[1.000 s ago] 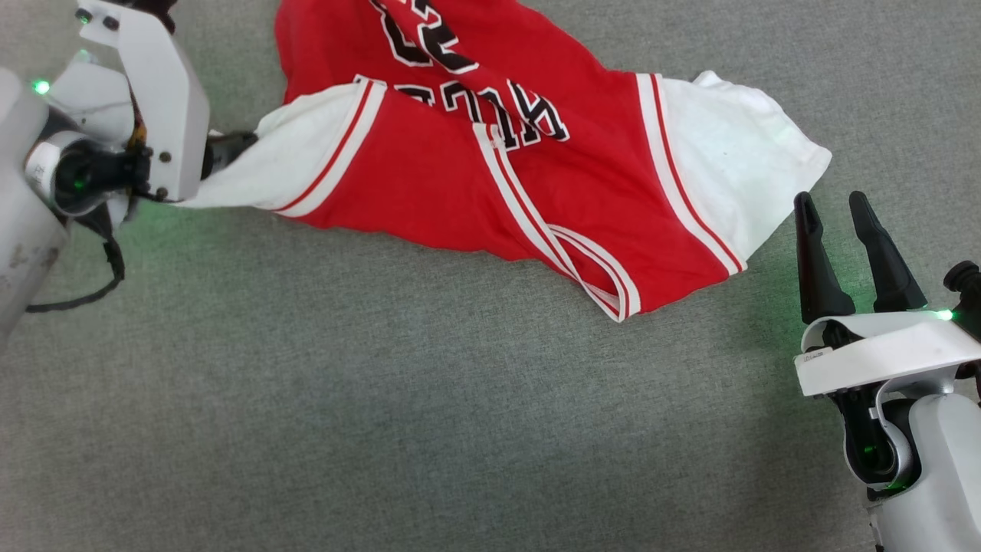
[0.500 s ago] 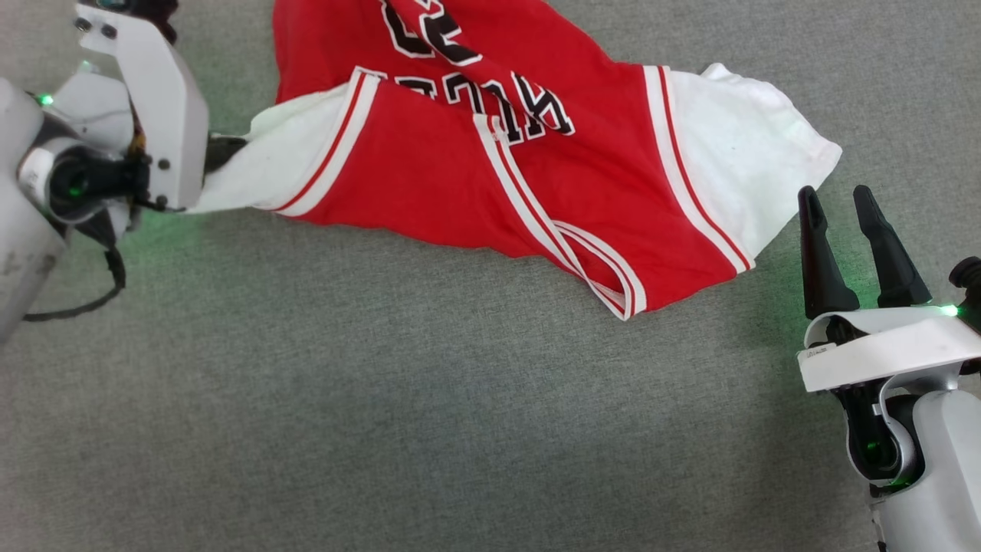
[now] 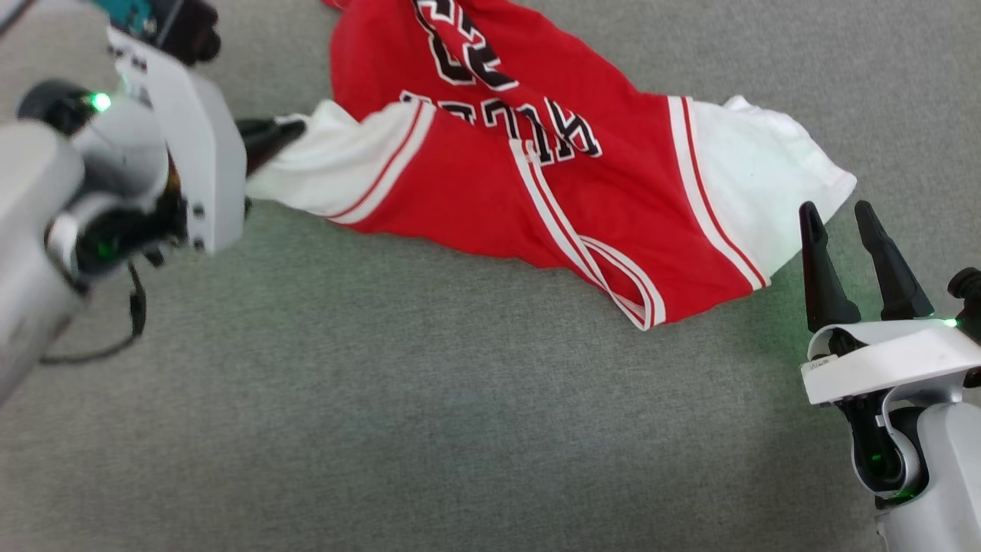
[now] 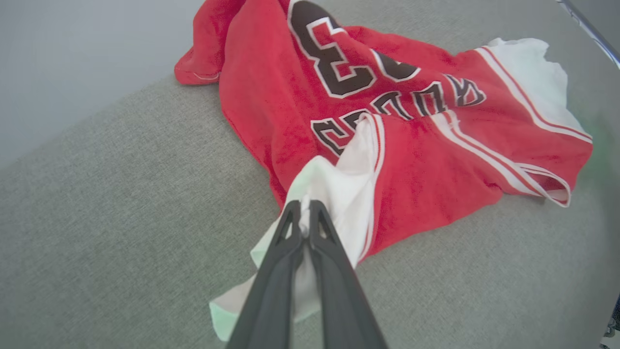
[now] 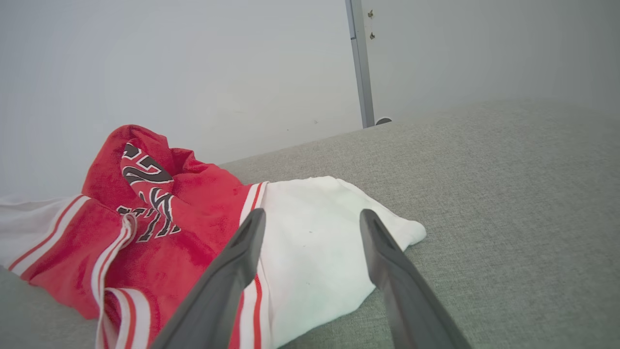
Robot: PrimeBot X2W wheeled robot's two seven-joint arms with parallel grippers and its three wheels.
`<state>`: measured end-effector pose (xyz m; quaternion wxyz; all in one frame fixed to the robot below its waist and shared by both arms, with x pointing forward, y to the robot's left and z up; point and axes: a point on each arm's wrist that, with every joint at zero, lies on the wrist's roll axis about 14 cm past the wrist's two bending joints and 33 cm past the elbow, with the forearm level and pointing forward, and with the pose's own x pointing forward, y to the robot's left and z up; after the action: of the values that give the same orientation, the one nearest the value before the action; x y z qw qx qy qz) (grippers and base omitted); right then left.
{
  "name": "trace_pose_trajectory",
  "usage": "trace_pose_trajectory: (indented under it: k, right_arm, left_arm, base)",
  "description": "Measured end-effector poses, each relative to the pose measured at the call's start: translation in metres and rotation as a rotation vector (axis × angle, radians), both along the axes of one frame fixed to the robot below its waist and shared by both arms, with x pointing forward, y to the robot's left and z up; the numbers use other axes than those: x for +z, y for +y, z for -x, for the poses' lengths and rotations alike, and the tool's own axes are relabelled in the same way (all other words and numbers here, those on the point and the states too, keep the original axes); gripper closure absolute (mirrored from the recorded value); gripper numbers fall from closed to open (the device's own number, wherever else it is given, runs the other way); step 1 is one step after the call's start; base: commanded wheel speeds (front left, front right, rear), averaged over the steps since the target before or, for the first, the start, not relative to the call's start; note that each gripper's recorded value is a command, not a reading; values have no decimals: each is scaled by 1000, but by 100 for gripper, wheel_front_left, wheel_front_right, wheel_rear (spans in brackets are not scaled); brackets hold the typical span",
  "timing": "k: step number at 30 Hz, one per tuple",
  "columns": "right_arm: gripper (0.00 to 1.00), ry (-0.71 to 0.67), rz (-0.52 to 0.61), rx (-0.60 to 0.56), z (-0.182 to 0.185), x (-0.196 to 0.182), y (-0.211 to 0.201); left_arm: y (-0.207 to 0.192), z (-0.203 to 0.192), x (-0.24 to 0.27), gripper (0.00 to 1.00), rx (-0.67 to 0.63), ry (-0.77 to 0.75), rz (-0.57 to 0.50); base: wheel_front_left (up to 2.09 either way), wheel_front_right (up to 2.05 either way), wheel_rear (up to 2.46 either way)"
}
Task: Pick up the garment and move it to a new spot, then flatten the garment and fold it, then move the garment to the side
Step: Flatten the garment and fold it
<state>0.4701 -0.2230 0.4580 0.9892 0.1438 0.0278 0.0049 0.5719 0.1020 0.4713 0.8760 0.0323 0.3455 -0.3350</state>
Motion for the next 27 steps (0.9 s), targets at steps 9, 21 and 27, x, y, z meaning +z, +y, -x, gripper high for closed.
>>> trace_pose_trajectory:
  k: [9,21,27]
  right_arm:
    - [0,-21,3,29,4,14,9]
    - [0,-11,21,50,5,19,11]
    - [0,3,26,57,8,18,13]
  left_arm:
    - [2,70,16,100,-116,-121,102]
    - [74,126,-42,100,-21,-13,-26]
    - [102,126,-48,100,52,-24,-81]
  base:
    - [0,0,0]
    - [0,0,0]
    - [0,0,0]
